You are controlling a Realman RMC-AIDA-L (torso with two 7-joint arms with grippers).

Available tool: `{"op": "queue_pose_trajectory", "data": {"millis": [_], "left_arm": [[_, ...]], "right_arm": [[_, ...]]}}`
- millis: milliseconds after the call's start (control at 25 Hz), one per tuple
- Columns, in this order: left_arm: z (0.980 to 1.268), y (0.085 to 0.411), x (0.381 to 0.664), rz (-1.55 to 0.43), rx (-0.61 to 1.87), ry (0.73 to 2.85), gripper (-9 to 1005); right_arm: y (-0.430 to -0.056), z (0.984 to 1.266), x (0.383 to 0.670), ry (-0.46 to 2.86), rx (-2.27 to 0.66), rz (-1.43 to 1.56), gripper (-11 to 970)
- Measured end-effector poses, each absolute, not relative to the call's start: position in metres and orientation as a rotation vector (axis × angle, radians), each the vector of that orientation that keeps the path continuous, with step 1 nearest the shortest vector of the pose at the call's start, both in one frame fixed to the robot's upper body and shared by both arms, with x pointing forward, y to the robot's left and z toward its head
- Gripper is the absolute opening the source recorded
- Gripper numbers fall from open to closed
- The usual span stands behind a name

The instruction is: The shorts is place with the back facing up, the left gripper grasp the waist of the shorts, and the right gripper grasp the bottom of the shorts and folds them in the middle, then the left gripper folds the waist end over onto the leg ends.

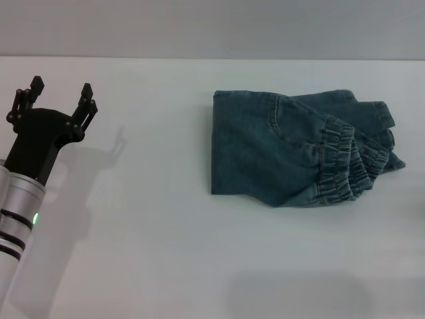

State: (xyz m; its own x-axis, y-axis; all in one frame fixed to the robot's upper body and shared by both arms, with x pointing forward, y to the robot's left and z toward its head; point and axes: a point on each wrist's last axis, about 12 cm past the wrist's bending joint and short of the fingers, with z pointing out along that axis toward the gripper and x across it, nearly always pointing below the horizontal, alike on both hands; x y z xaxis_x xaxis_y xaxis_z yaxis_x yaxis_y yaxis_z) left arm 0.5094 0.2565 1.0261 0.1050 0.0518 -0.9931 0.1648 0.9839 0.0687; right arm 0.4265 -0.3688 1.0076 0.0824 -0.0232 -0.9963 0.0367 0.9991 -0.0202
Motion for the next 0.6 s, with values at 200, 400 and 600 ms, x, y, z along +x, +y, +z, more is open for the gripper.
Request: {"op": "queue_pose_trajectory", "data": {"millis": [200, 400, 600], "left_arm": [[1.0253, 0.2573, 0.5082, -0.082, 0.175, 1.469, 834], [1.0242, 0.2577, 0.5083, -0.081, 0.177, 1.477, 834], [1.0242, 0.2574, 0.5096, -0.081, 0.178, 1.481, 834]], "right_arm": [[-0.3665, 1.0074, 0.4279, 1.49, 0.0, -0.035, 559], [-0.3635, 1.0068, 0.4303, 1.491, -0.005, -0.022, 559], [-0.3626, 1.0074, 0.4325, 1.488, -0.008, -0.017, 559]]}}
